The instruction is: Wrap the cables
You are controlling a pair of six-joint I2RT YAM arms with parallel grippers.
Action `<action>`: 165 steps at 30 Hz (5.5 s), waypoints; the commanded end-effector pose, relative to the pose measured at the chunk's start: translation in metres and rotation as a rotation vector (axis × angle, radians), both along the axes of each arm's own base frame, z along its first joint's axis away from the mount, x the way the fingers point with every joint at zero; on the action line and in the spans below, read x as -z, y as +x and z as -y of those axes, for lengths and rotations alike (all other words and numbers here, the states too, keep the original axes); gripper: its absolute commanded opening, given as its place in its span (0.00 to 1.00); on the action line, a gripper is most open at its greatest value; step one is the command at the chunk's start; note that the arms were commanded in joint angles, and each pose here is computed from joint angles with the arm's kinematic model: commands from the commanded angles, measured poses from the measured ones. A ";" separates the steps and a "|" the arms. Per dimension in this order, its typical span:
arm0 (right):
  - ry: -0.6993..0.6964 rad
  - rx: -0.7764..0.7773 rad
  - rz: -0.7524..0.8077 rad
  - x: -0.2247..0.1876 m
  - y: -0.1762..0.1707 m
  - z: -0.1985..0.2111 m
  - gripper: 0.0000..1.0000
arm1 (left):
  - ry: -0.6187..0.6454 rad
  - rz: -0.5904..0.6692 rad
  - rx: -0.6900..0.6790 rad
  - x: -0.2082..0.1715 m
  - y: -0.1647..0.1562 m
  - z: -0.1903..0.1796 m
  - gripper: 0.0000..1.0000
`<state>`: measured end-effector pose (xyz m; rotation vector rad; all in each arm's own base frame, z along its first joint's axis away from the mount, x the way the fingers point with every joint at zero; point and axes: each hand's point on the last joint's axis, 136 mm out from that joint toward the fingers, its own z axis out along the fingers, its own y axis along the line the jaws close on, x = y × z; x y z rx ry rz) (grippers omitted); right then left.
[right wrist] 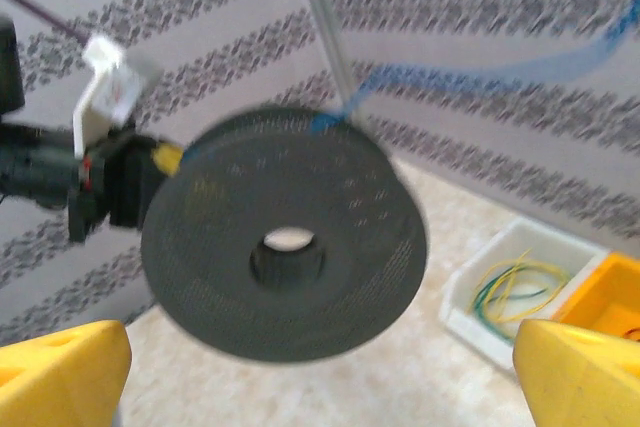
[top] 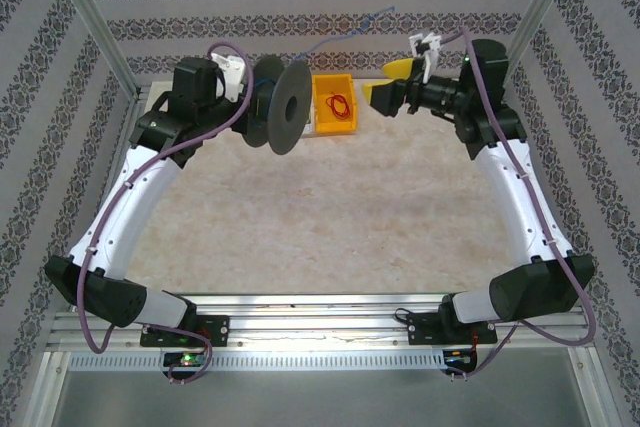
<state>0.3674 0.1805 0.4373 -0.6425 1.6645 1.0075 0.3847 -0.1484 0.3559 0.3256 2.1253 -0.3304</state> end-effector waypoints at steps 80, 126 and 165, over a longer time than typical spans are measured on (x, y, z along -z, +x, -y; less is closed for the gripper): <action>-0.089 0.594 -0.156 0.150 0.073 0.108 0.00 | -0.684 0.353 0.445 -0.168 -0.045 0.016 0.00; -0.442 0.251 0.473 -0.055 -0.040 -0.125 0.00 | 0.134 0.017 0.029 0.026 0.065 0.061 0.00; 0.210 -0.125 -0.115 0.068 0.047 0.020 0.00 | -0.476 0.573 0.971 -0.159 -0.131 0.084 0.00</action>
